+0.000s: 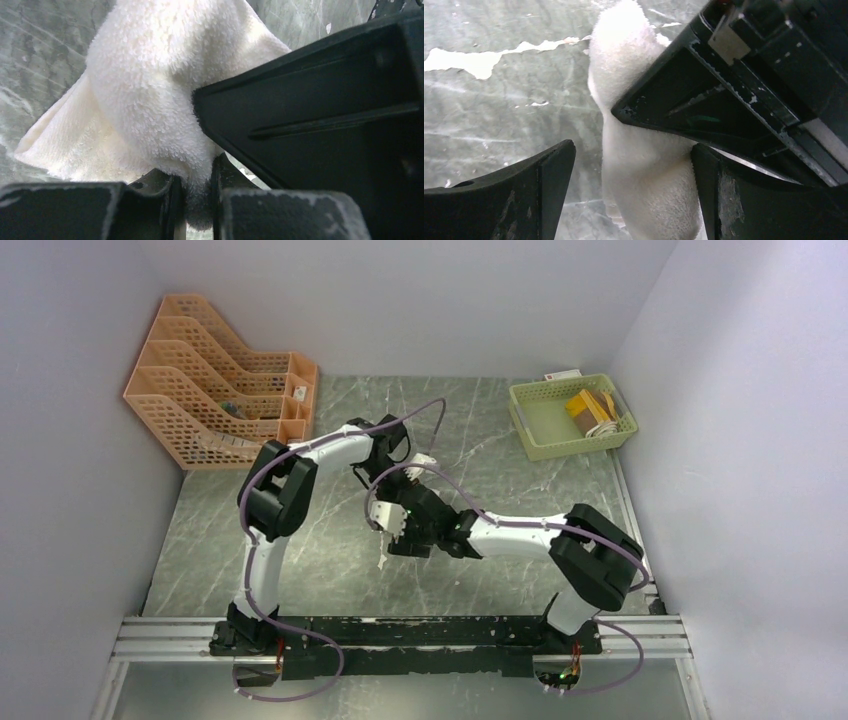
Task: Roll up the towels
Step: Roll the towel at the center of the board.
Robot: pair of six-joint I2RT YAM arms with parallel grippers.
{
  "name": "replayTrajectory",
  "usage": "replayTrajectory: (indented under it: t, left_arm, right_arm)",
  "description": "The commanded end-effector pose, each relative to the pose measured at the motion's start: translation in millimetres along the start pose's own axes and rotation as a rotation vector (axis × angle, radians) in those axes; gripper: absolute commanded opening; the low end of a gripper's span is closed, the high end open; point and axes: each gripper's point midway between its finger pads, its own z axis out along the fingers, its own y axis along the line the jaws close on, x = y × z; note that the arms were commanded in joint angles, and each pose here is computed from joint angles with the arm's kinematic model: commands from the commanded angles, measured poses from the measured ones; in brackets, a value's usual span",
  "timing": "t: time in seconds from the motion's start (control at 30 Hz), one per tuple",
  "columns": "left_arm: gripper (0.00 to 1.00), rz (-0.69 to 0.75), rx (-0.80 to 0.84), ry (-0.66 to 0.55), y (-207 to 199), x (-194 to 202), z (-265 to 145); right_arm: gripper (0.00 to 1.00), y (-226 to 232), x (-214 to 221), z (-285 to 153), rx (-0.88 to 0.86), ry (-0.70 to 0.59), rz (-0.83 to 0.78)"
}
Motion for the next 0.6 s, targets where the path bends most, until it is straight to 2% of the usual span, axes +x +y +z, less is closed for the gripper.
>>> replayTrajectory:
  t: [0.0, 0.07, 0.13, 0.2, 0.3, 0.43, 0.53, 0.57]
  left_arm:
    - [0.07, -0.086, 0.056, 0.061, -13, 30, -7]
    - [0.08, -0.081, 0.059, 0.043, -13, 27, -11]
    - [0.12, -0.077, 0.058, 0.029, -12, 25, -15]
    - [0.16, -0.071, 0.057, 0.018, -13, 23, -19]
    - [0.29, -0.067, 0.046, 0.001, -15, 20, -27]
    - [0.49, -0.057, -0.014, -0.049, -13, 13, -47]
    - [0.75, -0.046, -0.118, -0.143, -5, 3, -85]
    - [0.89, -0.054, -0.154, -0.19, 0, 0, -99]
  right_arm:
    - [0.84, -2, 42, 8, 0.094, 0.132, 0.057]
    - [0.79, -3, 48, 7, 0.129, 0.142, 0.095]
    - [0.71, -2, 56, 7, 0.152, 0.164, 0.12]
    - [0.54, -2, 63, 8, 0.169, 0.189, 0.142]
    - [0.31, 3, 73, 13, 0.165, 0.217, 0.156]
    - [0.16, 11, 78, 18, 0.142, 0.214, 0.186]
    - [0.06, 13, 81, 18, 0.129, 0.22, 0.204]
    - [0.03, 13, 80, 17, 0.122, 0.214, 0.213]
